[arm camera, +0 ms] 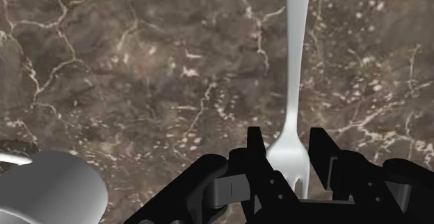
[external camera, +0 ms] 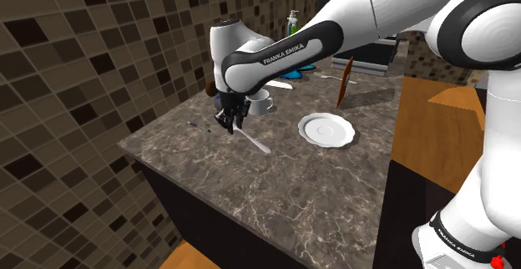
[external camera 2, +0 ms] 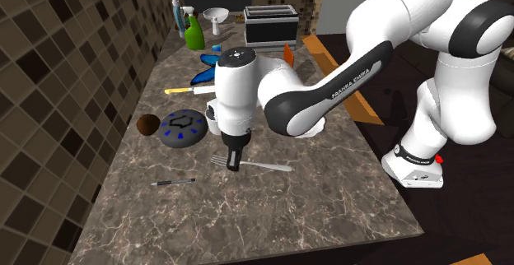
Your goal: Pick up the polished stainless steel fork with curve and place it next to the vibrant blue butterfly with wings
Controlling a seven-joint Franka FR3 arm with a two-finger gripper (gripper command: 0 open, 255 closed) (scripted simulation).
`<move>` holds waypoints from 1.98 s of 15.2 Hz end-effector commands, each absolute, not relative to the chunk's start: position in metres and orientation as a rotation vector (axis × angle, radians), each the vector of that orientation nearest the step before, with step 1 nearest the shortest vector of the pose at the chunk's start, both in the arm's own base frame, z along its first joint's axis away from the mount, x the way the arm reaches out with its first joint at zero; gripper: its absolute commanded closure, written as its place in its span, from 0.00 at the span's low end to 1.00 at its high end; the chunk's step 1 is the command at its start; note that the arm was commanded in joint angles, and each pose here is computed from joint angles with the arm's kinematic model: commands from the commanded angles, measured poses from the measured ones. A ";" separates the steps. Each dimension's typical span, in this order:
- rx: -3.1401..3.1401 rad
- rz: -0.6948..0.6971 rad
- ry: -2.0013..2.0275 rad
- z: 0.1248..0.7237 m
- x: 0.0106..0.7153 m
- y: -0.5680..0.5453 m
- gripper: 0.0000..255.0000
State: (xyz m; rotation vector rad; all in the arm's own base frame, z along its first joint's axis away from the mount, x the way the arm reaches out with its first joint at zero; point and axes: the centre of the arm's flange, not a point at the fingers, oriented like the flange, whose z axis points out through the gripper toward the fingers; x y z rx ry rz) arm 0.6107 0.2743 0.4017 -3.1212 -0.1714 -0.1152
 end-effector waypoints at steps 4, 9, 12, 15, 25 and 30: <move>-3.121 -0.115 -0.171 0.429 0.610 0.274 1.00; -3.121 -0.115 -0.171 0.431 0.617 0.221 1.00; -3.121 -0.115 -0.171 0.431 0.622 0.182 1.00; -3.121 -0.115 -0.171 0.431 0.628 0.143 1.00; -3.121 -0.115 -0.171 0.431 0.646 0.012 1.00; -3.121 -0.115 -0.171 0.432 0.655 -0.053 1.00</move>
